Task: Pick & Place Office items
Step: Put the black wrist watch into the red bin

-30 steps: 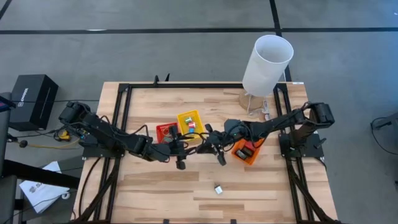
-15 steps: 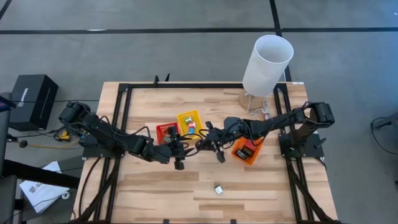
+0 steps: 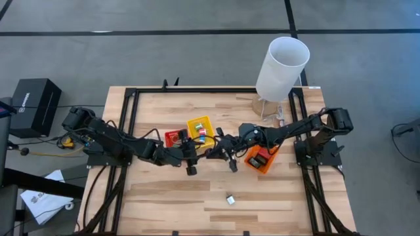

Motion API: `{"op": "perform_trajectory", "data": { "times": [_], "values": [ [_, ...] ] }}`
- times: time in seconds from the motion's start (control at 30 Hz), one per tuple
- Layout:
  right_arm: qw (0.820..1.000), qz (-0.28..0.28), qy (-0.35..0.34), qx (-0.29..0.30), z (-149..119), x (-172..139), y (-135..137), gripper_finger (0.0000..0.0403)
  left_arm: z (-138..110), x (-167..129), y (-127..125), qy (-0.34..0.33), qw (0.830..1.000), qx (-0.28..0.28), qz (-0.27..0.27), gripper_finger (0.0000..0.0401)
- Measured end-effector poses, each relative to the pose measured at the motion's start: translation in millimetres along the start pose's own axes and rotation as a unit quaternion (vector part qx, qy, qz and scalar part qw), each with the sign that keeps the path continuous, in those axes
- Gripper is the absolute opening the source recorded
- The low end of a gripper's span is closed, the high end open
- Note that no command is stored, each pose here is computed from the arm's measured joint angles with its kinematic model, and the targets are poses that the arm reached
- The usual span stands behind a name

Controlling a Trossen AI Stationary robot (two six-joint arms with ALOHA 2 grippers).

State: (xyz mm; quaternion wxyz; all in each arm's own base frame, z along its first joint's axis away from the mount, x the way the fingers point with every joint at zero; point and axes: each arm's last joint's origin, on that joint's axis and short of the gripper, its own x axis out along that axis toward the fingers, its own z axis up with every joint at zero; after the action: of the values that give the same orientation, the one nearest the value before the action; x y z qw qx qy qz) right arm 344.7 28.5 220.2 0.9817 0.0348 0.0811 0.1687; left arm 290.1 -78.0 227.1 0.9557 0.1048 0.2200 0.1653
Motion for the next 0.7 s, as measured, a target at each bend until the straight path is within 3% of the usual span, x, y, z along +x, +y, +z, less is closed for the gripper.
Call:
{"op": "perform_trajectory", "data": {
  "times": [0.47,0.7],
  "values": [
    [1.0,0.005,-0.015,-0.005,2.8,0.7,2.6,0.0017,10.5,-0.8,-0.7,-0.046,0.999,-0.026,-0.007,0.0167],
    [1.0,0.004,-0.017,-0.005,3.1,0.6,2.0,0.002,14.3,-1.7,-1.1,-0.063,0.998,-0.022,-0.007,0.0095]
  ]
}}
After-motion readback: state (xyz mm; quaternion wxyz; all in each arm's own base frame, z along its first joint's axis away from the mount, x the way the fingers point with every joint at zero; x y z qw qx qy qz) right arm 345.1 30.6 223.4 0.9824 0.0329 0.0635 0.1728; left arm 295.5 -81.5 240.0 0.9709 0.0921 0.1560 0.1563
